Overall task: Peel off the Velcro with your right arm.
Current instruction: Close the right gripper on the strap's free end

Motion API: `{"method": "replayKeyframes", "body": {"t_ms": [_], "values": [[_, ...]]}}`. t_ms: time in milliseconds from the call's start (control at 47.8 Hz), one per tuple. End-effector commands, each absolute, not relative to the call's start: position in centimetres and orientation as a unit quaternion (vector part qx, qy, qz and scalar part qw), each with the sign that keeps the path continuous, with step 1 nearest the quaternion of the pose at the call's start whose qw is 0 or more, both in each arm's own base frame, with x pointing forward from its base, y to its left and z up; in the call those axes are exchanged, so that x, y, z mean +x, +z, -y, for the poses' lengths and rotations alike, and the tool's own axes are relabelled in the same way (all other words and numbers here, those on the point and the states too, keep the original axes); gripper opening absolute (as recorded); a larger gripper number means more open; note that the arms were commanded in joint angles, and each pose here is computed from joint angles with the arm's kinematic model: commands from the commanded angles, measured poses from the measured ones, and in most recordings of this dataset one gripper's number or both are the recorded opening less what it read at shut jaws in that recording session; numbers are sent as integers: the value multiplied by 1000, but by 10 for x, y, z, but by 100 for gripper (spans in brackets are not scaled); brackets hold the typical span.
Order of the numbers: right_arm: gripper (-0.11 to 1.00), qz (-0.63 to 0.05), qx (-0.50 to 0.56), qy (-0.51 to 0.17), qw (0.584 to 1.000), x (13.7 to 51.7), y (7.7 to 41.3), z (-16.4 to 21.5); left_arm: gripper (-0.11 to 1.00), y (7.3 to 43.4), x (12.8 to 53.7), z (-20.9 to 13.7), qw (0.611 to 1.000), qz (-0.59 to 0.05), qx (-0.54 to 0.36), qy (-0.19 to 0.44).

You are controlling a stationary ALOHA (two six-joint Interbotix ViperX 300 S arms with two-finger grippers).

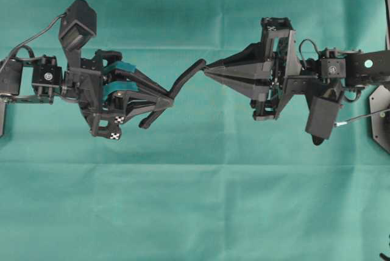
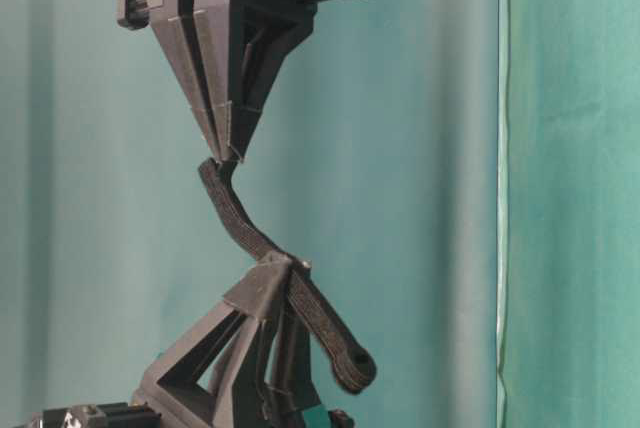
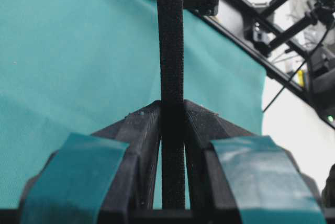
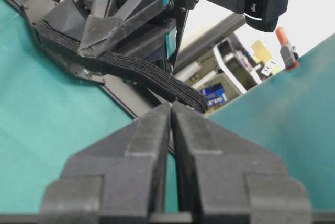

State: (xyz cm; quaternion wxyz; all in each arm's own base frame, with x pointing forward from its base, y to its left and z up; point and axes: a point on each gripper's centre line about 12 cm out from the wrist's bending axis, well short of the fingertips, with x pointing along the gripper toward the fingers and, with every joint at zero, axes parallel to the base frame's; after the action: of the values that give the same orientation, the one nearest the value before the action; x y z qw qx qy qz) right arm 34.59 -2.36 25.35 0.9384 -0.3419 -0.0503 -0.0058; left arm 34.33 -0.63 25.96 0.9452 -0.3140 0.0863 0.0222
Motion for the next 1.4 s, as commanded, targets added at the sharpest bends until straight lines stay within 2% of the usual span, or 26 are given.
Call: {"method": "replayKeyframes", "body": {"t_ms": [0,1380], "values": [[-9,66,-340,-10,938,348,263,23,12,269,344,7,947,-71,-314,16],[-9,56,-334,39,940,351,245,-7,12,271,344,6,947,-59,-314,14]]}}
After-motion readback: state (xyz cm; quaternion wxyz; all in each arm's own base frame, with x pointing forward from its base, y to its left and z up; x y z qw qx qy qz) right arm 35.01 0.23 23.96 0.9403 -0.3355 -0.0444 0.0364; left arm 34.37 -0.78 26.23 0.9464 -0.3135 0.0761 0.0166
